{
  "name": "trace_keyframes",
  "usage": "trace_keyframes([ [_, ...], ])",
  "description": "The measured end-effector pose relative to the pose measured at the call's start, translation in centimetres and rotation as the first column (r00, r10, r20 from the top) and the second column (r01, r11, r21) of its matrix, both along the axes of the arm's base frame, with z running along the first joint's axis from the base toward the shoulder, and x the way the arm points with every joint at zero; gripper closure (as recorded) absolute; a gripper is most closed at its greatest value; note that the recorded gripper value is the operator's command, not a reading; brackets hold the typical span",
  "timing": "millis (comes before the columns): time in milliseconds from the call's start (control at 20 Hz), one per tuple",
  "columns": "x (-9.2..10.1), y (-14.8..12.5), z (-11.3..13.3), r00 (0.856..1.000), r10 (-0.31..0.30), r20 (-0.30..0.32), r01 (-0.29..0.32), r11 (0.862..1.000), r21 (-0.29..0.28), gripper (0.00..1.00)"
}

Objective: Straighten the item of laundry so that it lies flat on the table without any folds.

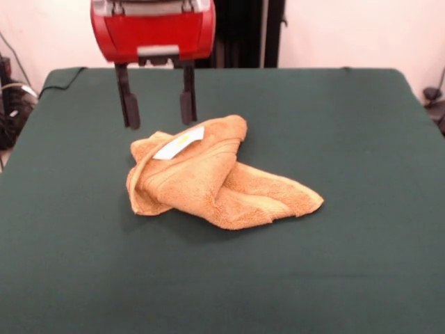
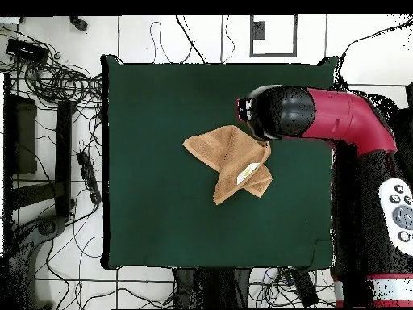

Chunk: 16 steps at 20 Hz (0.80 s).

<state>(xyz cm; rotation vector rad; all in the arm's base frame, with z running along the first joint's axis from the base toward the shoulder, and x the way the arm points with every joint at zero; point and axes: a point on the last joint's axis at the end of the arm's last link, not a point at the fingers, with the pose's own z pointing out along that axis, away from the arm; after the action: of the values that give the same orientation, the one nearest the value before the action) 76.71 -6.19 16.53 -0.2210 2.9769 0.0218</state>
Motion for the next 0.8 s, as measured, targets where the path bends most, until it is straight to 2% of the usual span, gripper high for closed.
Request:
trace_keyframes([
  [400, 1.7, 0.9, -3.1, 1.000, -0.002, -0.005, 0.002, 1.000, 0.009, 0.00],
  [800, 3.0, 0.8, -4.2, 1.000, -0.012, 0.002, 0.012, 1.000, 0.010, 0.00],
])
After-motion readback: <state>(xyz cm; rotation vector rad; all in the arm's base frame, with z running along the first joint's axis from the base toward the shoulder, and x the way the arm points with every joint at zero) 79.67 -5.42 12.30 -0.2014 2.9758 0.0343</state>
